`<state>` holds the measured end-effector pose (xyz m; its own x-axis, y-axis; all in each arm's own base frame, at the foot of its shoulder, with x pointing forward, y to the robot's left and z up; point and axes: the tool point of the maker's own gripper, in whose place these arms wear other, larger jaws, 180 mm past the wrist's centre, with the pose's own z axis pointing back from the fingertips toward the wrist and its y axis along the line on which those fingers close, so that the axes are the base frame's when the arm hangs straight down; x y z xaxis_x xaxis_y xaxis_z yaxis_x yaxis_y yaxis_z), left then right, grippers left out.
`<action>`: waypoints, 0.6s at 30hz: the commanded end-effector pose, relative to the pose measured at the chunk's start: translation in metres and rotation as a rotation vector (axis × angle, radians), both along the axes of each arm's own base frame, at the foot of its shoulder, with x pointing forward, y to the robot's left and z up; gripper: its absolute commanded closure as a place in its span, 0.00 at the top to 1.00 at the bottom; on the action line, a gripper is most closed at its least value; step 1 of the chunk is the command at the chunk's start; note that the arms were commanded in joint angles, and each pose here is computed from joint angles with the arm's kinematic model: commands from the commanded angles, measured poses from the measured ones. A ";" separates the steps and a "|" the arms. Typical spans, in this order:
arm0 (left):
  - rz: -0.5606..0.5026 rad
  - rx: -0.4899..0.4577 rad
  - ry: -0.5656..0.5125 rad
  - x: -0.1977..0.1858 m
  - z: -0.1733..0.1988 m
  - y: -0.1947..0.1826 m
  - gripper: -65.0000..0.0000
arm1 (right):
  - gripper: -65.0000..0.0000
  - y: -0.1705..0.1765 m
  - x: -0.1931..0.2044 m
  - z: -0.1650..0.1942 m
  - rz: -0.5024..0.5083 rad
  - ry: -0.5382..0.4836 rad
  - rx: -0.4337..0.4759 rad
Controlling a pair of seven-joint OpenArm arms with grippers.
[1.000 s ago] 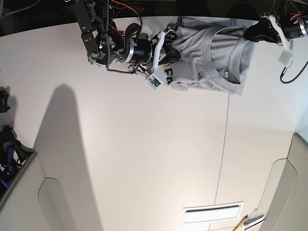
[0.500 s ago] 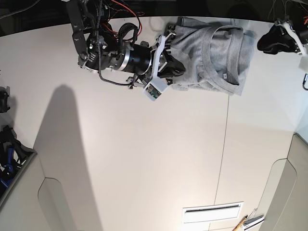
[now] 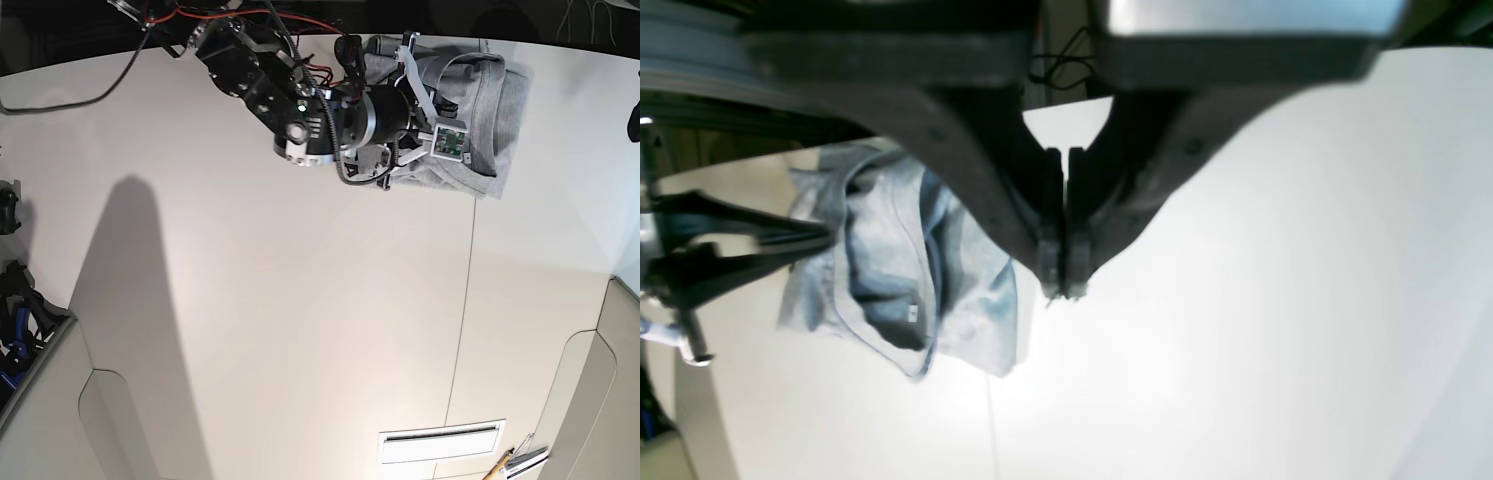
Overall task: Fold the T-shirt properly
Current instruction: 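Drag the folded shirt bundle with the right gripper toward the right arm's base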
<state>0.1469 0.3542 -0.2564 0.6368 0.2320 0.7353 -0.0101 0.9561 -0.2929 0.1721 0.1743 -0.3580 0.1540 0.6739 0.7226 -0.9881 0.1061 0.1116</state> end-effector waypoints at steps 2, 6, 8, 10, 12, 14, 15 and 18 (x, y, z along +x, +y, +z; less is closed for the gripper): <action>0.004 -0.002 -0.027 0.000 0.005 -0.001 0.00 | 0.00 0.008 0.005 -0.010 0.014 0.020 -0.019; 0.032 -0.039 -0.029 -0.006 -0.003 -0.007 0.00 | 0.00 -0.003 0.008 -0.058 -0.020 0.126 -0.129; 0.043 -0.054 -0.032 -0.008 -0.006 -0.009 0.00 | 0.00 -0.017 0.010 -0.078 -0.059 0.168 -0.191; 0.049 -0.062 -0.031 -0.010 -0.008 -0.010 0.00 | 0.00 -0.032 0.016 -0.093 -0.134 0.203 -0.249; 0.050 -0.063 -0.031 -0.010 -0.008 -0.011 0.00 | 0.00 -0.047 0.027 -0.100 -0.249 0.236 -0.278; 0.048 -0.067 -0.036 -0.009 -0.007 -0.011 0.00 | 0.00 -0.064 0.042 -0.103 -0.384 0.270 -0.278; 0.046 -0.073 -0.042 -0.009 -0.006 -0.012 0.00 | 0.00 -0.073 0.050 -0.104 -0.452 0.293 -0.270; 0.045 -0.078 -0.047 -0.008 -0.005 -0.013 0.00 | 0.00 -0.104 0.069 -0.107 -0.626 0.356 -0.242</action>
<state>0.1338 0.3397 -0.2733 0.6157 0.3334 0.7140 -0.0615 0.9237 -0.3782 0.2410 0.1154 -0.4349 0.7368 0.4214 0.5287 -0.6649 0.5936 0.4534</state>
